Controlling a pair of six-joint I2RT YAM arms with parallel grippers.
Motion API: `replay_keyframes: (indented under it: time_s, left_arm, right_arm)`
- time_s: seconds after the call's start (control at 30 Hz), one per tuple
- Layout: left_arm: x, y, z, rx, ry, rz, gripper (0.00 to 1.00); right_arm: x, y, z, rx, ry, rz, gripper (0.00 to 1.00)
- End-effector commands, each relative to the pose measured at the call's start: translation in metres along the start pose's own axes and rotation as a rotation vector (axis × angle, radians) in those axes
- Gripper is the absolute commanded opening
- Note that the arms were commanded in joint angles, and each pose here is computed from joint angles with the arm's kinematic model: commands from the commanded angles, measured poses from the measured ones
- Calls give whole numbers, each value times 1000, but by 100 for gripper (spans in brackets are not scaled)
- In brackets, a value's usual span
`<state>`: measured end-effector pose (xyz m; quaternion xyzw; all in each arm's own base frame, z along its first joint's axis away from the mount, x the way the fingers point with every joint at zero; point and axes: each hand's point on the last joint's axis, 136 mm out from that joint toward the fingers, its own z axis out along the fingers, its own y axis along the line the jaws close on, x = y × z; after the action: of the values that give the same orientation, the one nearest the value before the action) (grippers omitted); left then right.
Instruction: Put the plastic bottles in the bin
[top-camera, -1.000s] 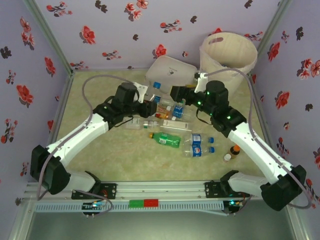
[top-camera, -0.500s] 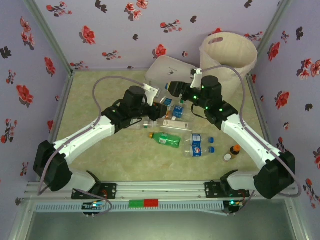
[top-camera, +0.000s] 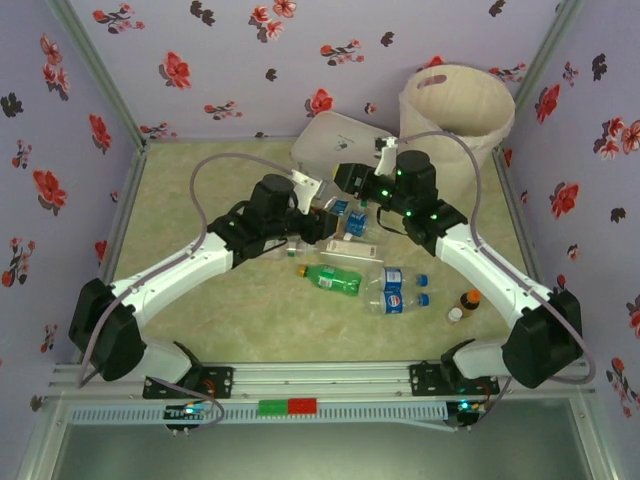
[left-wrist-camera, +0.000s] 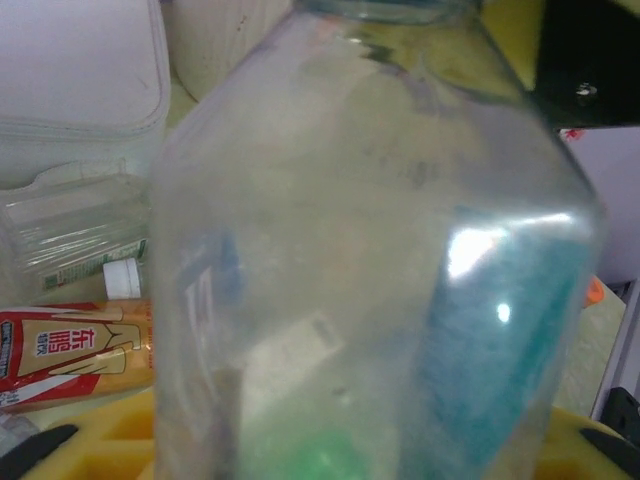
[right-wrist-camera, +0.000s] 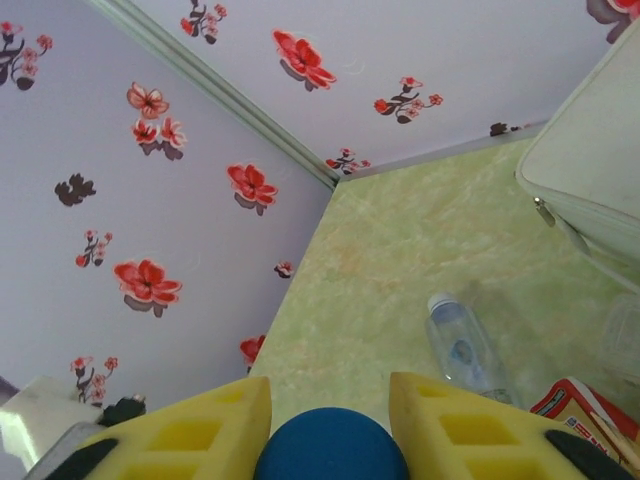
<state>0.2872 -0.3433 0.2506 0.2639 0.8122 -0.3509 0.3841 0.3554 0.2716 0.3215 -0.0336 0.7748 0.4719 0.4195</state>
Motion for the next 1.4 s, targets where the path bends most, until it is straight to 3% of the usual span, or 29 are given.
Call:
replay_keyframes:
  time_s: [0.0,0.1,0.3,0.43,0.67,0.9,1.03,1.37]
  left_arm:
    - [-13,-11,1,44,-59,30,61]
    - [-17,-12,0,47,-74,34,81]
    - [-11,-9,-16,19,-79,40,99]
    - [5,15,-33,-101,-109,5,100]
    - [45,101,-60,-509,-120,-143,100]
    - [58,115,-62,-546,-130,-219,100]
    - [66,118,-62,-548,-130,-247,100]
    - [75,119,-63,-549,-122,-290,100]
  right_arm:
    - [-1,-8,1,18,10,15,28]
    - [-8,-10,-2,35,-8,7,24]
    - [-56,-21,-16,119,-82,-35,23]
    - [-112,-30,-41,217,-169,-92,24]
    - [-241,-50,-121,502,-473,-201,24]
    - [-320,-71,-174,765,-739,-298,24]
    - [-337,-94,-179,898,-787,-358,23]
    - [-304,-185,-128,1030,-605,-327,24]
